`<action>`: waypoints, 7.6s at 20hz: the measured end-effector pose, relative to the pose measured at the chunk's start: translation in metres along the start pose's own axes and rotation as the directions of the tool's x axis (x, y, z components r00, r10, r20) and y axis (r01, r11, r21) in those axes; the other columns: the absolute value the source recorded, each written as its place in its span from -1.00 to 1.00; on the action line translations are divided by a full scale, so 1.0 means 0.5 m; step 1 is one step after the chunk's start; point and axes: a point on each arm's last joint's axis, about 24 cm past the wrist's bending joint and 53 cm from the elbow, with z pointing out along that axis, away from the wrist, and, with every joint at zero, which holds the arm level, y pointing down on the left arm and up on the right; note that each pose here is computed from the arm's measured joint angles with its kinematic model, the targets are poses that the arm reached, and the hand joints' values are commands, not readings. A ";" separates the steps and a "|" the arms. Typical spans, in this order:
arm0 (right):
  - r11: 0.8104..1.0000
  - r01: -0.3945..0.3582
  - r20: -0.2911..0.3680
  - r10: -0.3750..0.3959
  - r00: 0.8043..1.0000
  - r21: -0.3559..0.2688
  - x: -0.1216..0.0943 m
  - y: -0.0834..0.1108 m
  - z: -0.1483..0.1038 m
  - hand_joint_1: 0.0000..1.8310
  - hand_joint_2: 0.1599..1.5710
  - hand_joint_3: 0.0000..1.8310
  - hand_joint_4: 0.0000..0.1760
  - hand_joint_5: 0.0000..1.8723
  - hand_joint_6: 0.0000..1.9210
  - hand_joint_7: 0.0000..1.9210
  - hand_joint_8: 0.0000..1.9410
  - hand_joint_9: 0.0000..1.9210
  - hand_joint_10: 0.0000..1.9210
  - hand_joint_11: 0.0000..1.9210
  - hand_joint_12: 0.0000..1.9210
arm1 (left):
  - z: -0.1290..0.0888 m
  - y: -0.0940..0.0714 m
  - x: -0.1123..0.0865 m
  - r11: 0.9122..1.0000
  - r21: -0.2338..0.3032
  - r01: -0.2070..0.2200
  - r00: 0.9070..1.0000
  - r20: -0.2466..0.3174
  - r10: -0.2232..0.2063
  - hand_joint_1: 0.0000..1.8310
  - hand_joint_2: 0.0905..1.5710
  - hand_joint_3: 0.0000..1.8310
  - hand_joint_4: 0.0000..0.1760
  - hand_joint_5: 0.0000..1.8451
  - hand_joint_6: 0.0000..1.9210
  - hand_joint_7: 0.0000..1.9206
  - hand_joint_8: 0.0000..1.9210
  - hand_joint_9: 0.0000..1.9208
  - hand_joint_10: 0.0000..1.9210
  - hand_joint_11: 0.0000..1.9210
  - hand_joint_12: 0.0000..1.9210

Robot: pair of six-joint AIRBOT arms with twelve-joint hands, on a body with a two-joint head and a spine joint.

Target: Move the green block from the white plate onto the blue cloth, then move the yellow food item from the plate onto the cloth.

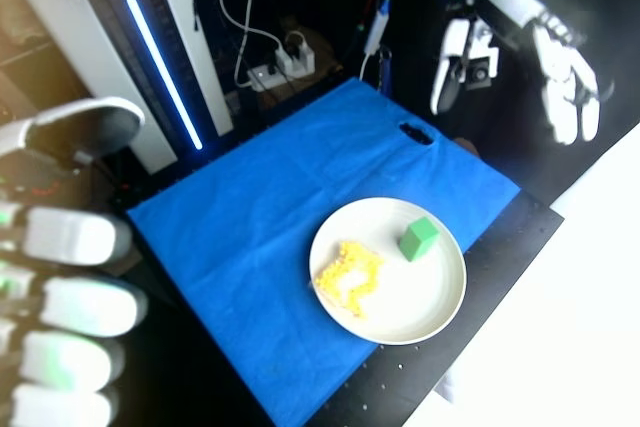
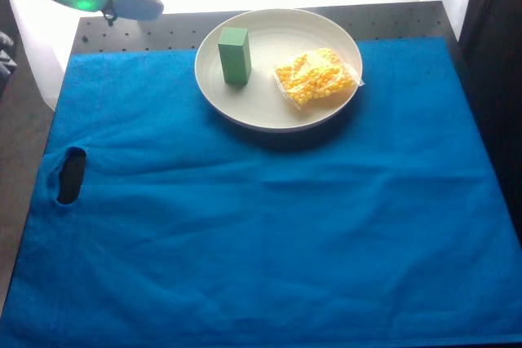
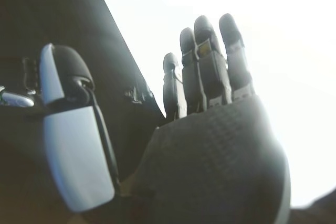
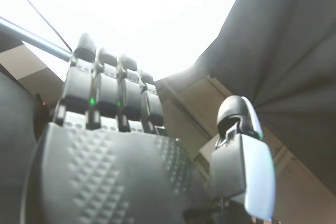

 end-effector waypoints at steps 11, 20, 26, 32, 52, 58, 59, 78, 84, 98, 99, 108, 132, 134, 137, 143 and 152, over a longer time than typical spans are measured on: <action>1.000 -0.011 -0.011 0.011 1.000 0.004 0.019 -0.011 0.002 -0.81 0.30 -1.00 -0.64 -0.78 -0.99 -0.62 -0.99 -0.71 -0.99 -0.75 -0.83 | 0.049 -0.012 0.027 0.966 -0.057 -0.253 0.959 -0.145 0.243 -0.08 -0.11 -1.00 -0.25 -0.75 -1.00 -0.58 -1.00 -0.50 -1.00 -0.82 -0.32; 1.000 -0.019 -0.014 0.019 1.000 0.009 0.027 -0.015 0.002 -0.80 0.31 -1.00 -0.90 -0.77 -0.99 -0.56 -0.98 -0.67 -0.99 -0.71 -0.83 | 0.086 -0.035 0.076 0.969 -0.042 -0.244 0.956 -0.177 0.233 -0.02 -0.15 -1.00 -0.48 -0.68 -1.00 -0.47 -0.99 -0.47 -1.00 -0.90 -0.08; 1.000 -0.027 -0.019 0.027 0.999 0.010 0.037 -0.020 0.002 -0.77 0.29 -1.00 -1.00 -0.76 -1.00 -0.53 -0.99 -0.67 -1.00 -0.68 -0.81 | 0.101 -0.021 0.134 0.975 -0.050 -0.217 0.955 -0.217 0.202 0.02 -0.09 -1.00 -0.98 -0.54 -1.00 -0.36 -1.00 -0.38 -1.00 -0.79 -0.13; 1.000 -0.027 -0.018 0.027 0.999 0.010 0.037 -0.020 0.002 -0.73 0.29 -0.99 -1.00 -0.71 -1.00 -0.48 -1.00 -0.64 -1.00 -0.68 -0.77 | 0.113 0.002 0.190 0.980 -0.075 -0.183 0.955 -0.252 0.159 0.05 0.15 -1.00 -1.00 -0.35 -0.99 -0.31 -1.00 -0.44 -1.00 -0.96 -0.21; 1.000 -0.025 -0.029 0.025 0.999 0.005 0.043 -0.018 0.002 -0.75 0.31 -1.00 -0.96 -0.70 -1.00 -0.49 -1.00 -0.64 -1.00 -0.89 -0.21 | 0.140 -0.004 0.239 0.982 -0.064 -0.179 0.950 -0.272 0.155 0.11 0.05 -0.99 -1.00 -0.21 -1.00 -0.14 -1.00 -0.38 -1.00 -0.94 -0.04; 1.000 -0.024 -0.032 0.024 0.999 0.004 0.045 -0.017 0.002 -0.80 0.27 -1.00 -0.64 -0.69 -1.00 -0.51 -1.00 -0.66 -1.00 -0.89 -0.20 | 0.144 0.002 0.256 0.981 -0.068 -0.182 0.946 -0.283 0.156 0.01 0.03 -1.00 -1.00 -0.18 -0.99 -0.18 -0.99 -0.47 -1.00 -1.00 -0.07; 1.000 -0.024 -0.032 0.024 0.999 0.005 0.045 -0.018 0.002 -0.80 0.27 -1.00 -0.60 -0.69 -1.00 -0.52 -1.00 -0.65 -1.00 -0.89 -0.14 | 0.147 0.003 0.257 0.981 -0.069 -0.183 0.947 -0.281 0.157 0.01 0.02 -1.00 -1.00 -0.17 -0.99 -0.17 -0.99 -0.46 -0.99 -1.00 -0.04; 1.000 -0.021 -0.041 0.021 0.999 0.000 0.049 -0.015 0.002 -0.79 0.28 -1.00 -0.79 -0.65 -0.99 -0.51 -1.00 -0.63 -0.98 -0.95 -0.02 | 0.155 0.020 0.266 0.983 -0.088 -0.161 0.953 -0.274 0.131 0.24 0.29 -1.00 -1.00 0.24 -0.28 -0.12 -1.00 -0.31 -0.99 -1.00 0.38; 1.000 -0.023 -0.042 0.023 0.999 -0.001 0.051 -0.014 0.002 -0.81 0.25 -1.00 -0.81 -0.69 -1.00 -0.49 -1.00 -0.65 -1.00 -0.92 -0.04 | 0.130 0.012 0.223 0.988 -0.072 -0.139 0.962 -0.248 0.118 0.28 0.31 -1.00 -1.00 0.19 -0.20 0.04 -0.99 -0.25 -0.94 -1.00 0.41; 0.999 -0.035 -0.034 0.035 0.999 0.009 0.054 -0.021 0.000 -0.78 0.18 -1.00 -0.43 -0.69 -1.00 -0.49 -0.99 -0.67 -0.99 -0.86 -0.40 | 0.054 -0.019 0.132 0.988 0.005 -0.154 0.967 -0.206 0.152 0.16 0.30 -1.00 0.88 0.21 -0.22 0.01 -0.98 -0.36 -0.65 -1.00 0.57; 0.999 -0.035 -0.036 0.035 0.999 0.010 0.056 -0.022 0.000 -0.80 0.19 -1.00 -0.40 -0.70 -1.00 -0.49 -0.99 -0.67 -0.99 -0.85 -0.39 | 0.049 -0.013 0.144 0.987 0.002 -0.162 0.962 -0.221 0.158 0.16 0.32 -1.00 0.62 0.17 -0.16 0.03 -0.98 -0.40 -0.46 -1.00 0.62; 0.999 -0.036 -0.038 0.037 0.999 0.023 0.058 -0.031 -0.005 -0.69 0.13 -1.00 -0.29 -0.66 -0.99 -0.48 -1.00 -0.66 -1.00 -0.87 -0.33 | -0.012 -0.019 0.155 0.970 0.037 -0.240 0.932 -0.269 0.241 0.38 0.32 -1.00 -1.00 0.56 -0.96 -0.05 0.14 -0.44 -0.38 -1.00 0.51; 0.999 -0.044 -0.043 0.045 0.998 0.025 0.069 -0.034 -0.005 -0.71 0.15 -0.99 -0.28 -0.67 -1.00 -0.49 -1.00 -0.65 -1.00 -0.92 -0.16 | -0.052 -0.017 0.262 0.945 0.093 -0.313 0.864 -0.386 0.323 0.40 0.33 -1.00 -1.00 0.37 -0.75 0.03 0.26 -0.24 0.57 -0.44 0.88; 0.999 -0.045 -0.040 0.046 0.998 0.026 0.067 -0.035 -0.005 -0.74 0.16 -0.99 -0.31 -0.69 -1.00 -0.50 -1.00 -0.65 -1.00 -0.92 -0.16 | -0.049 -0.023 0.273 0.947 0.100 -0.306 0.863 -0.390 0.320 0.40 0.31 -1.00 -1.00 0.37 -0.72 0.07 0.19 -0.20 0.43 -0.45 0.78; 0.999 -0.046 -0.039 0.047 0.998 0.027 0.067 -0.035 -0.005 -0.73 0.17 -1.00 -0.33 -0.66 -0.99 -0.47 -0.99 -0.65 -1.00 -0.94 -0.12 | -0.049 -0.024 0.273 0.947 0.101 -0.306 0.863 -0.390 0.320 0.29 0.17 -1.00 -1.00 0.04 -0.75 -0.07 -0.50 -0.31 -0.23 -0.65 0.47; 0.999 -0.045 -0.040 0.046 0.998 0.027 0.067 -0.035 -0.005 -0.72 0.17 -1.00 -0.40 -0.68 -1.00 -0.50 -1.00 -0.65 -1.00 -0.96 -0.12 | -0.048 -0.018 0.270 0.946 0.095 -0.309 0.863 -0.389 0.322 0.16 -0.11 -1.00 -0.60 -0.56 -1.00 -0.47 -1.00 -0.57 -0.68 -0.99 0.51; 0.998 -0.034 -0.044 0.036 0.998 0.047 0.069 -0.056 -0.001 -0.63 0.23 -1.00 -0.68 -0.68 -1.00 -0.51 -1.00 -0.73 -0.99 -1.00 -0.47 | -0.051 -0.009 0.245 0.952 0.079 -0.294 0.879 -0.369 0.302 -0.31 -0.14 -1.00 0.88 -0.87 -1.00 -0.68 -1.00 -0.60 -0.94 -1.00 0.25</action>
